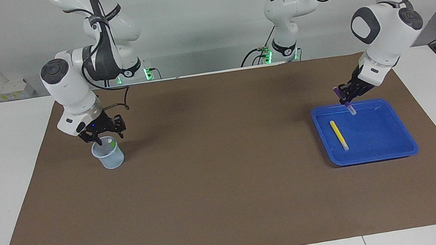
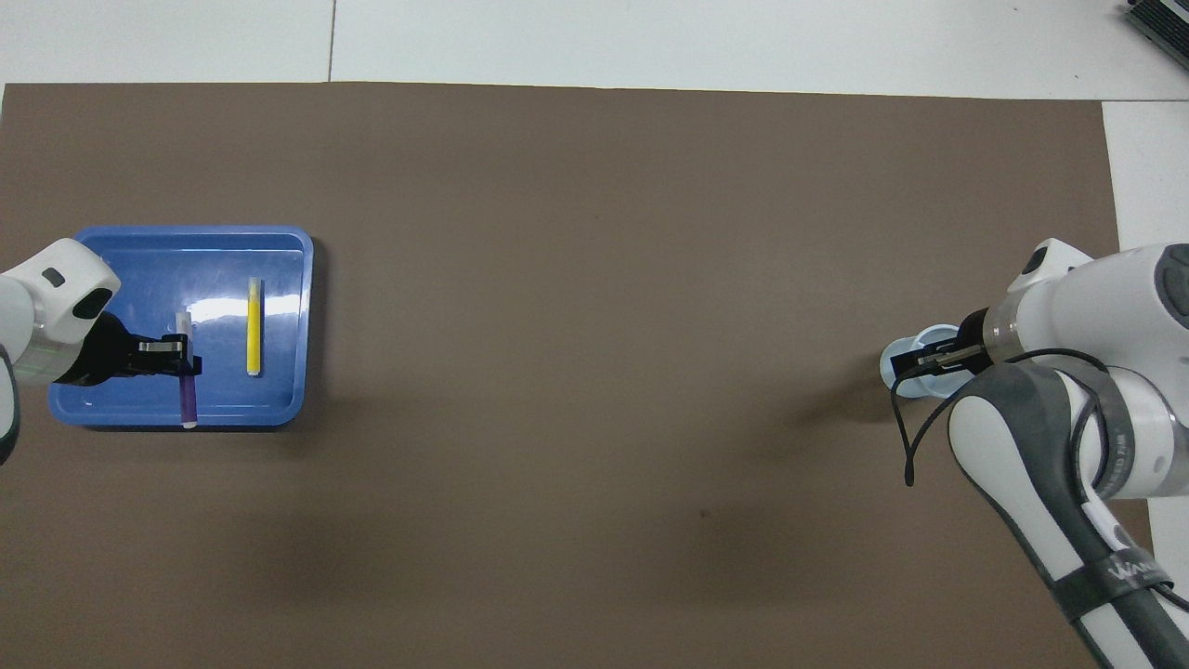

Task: Right arm passes pens to left for tray arrangement
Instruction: 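Open the left gripper and lift it from the tray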

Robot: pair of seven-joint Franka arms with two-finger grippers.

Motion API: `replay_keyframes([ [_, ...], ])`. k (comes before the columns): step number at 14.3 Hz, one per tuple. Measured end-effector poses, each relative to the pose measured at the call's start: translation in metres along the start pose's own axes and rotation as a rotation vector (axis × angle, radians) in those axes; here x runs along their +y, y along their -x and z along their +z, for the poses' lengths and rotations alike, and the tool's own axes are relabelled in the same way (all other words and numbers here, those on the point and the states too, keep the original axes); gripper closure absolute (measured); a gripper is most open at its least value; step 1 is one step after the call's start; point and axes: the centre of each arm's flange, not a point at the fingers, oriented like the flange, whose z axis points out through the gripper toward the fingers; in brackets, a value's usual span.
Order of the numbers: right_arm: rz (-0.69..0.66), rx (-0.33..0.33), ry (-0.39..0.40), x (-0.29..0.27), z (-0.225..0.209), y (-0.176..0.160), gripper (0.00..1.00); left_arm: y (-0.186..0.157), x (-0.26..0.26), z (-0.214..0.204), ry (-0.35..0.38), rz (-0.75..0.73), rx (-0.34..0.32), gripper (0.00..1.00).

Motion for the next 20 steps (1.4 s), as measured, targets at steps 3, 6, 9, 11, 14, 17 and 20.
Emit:
replay_keyframes([
  [3, 0.0, 0.012, 0.003, 0.0, 0.003, 0.0, 0.3, -0.009, -0.01, 0.015, -0.012, 0.018, 0.014, 0.83],
  [6, 0.0, 0.014, 0.003, 0.0, 0.006, 0.001, 0.4, -0.017, -0.025, 0.033, -0.058, 0.038, 0.016, 0.83],
  [9, 0.0, 0.026, 0.005, 0.0, 0.007, 0.0, 0.4, -0.026, -0.039, 0.051, -0.069, 0.041, 0.031, 0.83],
  [11, 0.0, 0.029, 0.006, 0.0, 0.007, 0.0, 0.59, -0.032, -0.047, 0.067, -0.073, 0.037, 0.042, 0.83],
  [14, 0.0, 0.033, 0.008, 0.001, 0.007, 0.0, 0.77, -0.039, -0.06, 0.092, -0.079, 0.031, 0.056, 0.83],
  [17, 0.002, 0.037, 0.017, 0.005, 0.005, 0.0, 0.81, -0.044, -0.072, 0.1, -0.082, 0.018, 0.068, 0.83],
  [20, 0.002, 0.037, 0.017, 0.005, 0.005, 0.0, 0.81, -0.045, -0.073, 0.1, -0.084, 0.017, 0.075, 0.83],
])
